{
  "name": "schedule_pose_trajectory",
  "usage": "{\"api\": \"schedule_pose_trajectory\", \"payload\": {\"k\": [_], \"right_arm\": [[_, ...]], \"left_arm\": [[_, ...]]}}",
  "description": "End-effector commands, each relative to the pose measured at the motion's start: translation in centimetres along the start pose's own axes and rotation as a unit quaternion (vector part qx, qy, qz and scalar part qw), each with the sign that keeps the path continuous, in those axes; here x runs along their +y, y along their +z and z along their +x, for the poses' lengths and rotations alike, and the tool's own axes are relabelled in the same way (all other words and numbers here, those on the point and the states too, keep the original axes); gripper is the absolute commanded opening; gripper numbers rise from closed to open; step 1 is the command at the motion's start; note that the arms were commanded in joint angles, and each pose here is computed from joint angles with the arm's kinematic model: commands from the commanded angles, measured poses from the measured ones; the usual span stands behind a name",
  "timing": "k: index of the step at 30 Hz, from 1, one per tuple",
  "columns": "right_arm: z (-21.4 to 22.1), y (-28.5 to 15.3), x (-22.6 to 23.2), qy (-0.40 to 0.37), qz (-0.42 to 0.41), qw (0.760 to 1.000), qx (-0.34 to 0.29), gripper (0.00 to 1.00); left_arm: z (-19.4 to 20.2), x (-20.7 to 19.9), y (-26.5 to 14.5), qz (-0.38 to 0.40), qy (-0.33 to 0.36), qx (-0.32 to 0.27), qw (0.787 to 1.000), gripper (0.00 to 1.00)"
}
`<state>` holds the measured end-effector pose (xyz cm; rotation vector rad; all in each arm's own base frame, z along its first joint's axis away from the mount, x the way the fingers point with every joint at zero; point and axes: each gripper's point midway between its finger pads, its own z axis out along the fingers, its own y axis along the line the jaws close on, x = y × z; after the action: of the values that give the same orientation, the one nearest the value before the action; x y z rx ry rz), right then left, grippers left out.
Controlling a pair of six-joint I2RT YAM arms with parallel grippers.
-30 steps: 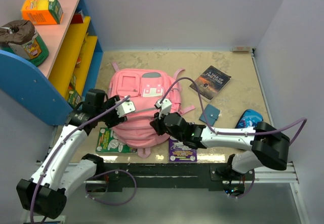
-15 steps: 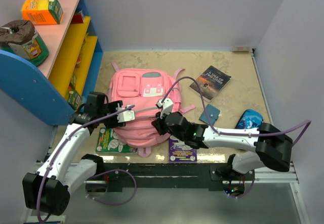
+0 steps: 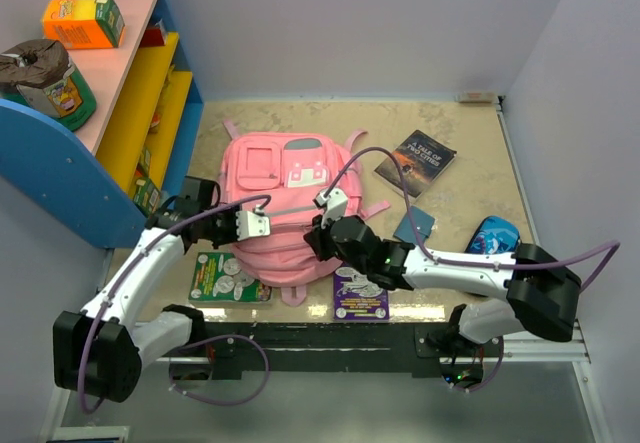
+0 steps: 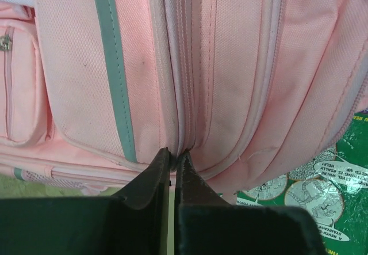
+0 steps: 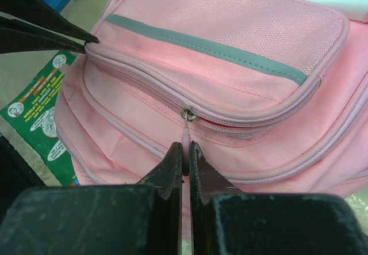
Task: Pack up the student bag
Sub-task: Unzip the student bag at the center of the board.
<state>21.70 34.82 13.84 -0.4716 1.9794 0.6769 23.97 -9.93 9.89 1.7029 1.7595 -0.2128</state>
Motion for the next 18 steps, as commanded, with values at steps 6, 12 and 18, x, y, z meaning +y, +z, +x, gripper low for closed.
{"api": "schedule_pose_trajectory", "payload": {"k": [6, 12, 18], "right_arm": [[-0.1, 1.3, -0.6, -0.017, 0.015, 1.0, 0.0, 0.0], [-1.4, 1.9, 1.0, -0.018, -0.005, 1.0, -0.01, 0.0], [-2.6, 2.0, 4.5, -0.025, -0.038, 0.999, -0.019, 0.0]], "left_arm": [[-6.4, -0.8, -2.1, 0.045, -0.08, -0.117, 0.989, 0.0], [-8.5, -3.0, -1.7, 0.077, -0.077, -0.124, 0.986, 0.0], [-9.4, -3.0, -1.2, 0.069, -0.096, -0.125, 0.985, 0.0]]}}
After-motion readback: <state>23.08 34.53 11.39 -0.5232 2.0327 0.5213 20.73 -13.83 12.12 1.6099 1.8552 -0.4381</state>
